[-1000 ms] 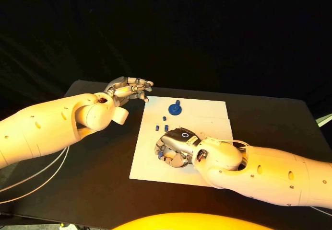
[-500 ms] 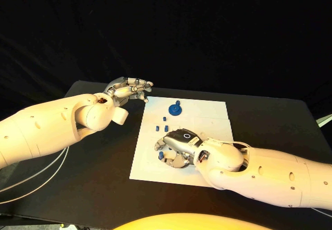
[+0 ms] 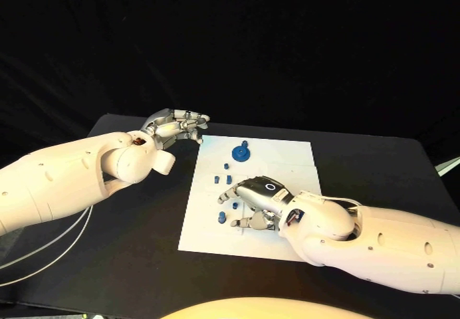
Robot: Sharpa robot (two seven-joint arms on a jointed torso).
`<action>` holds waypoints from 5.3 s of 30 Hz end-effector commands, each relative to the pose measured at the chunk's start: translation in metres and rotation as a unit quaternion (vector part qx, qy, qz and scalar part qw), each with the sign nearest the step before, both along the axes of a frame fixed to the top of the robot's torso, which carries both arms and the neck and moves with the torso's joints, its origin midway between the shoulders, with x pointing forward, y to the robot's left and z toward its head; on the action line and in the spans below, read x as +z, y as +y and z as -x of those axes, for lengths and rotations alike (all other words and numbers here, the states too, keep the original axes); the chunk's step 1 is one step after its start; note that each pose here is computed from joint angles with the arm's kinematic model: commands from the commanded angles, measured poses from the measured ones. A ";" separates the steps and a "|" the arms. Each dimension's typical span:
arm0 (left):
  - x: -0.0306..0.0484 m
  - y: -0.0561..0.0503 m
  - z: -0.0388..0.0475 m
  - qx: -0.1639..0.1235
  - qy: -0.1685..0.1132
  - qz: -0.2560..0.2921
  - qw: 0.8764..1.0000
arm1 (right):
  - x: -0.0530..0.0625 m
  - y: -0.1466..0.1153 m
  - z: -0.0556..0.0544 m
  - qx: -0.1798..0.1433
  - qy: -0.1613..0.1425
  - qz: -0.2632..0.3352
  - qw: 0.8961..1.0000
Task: Assemble the parts on the task board
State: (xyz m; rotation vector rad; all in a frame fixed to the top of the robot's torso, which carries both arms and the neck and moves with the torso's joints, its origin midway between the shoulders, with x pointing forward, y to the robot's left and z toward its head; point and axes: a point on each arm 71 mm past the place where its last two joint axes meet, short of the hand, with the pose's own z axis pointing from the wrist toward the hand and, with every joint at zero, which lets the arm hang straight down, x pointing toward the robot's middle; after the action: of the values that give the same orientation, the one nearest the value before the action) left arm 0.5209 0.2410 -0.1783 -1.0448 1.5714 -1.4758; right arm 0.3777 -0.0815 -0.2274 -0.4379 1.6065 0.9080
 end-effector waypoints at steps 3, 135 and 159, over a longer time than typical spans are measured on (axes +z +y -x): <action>0.0005 0.000 -0.0001 -0.001 0.000 0.001 1.000 | 0.023 -0.035 -0.015 -0.070 0.029 -0.050 0.996; -0.0037 0.009 0.0051 0.005 0.008 -0.003 1.000 | -0.025 -0.093 -0.002 -0.299 0.279 -0.006 0.913; -0.0037 0.010 0.0055 0.005 0.009 -0.003 1.000 | -0.030 -0.085 -0.006 -0.292 0.277 0.012 0.915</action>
State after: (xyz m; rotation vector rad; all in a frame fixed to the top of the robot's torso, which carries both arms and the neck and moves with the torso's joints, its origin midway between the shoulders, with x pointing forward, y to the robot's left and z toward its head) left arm 0.5157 0.2523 -0.1828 -1.0657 1.5781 -1.4509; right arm 0.3842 -0.1649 -0.2541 0.3213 2.0945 0.5787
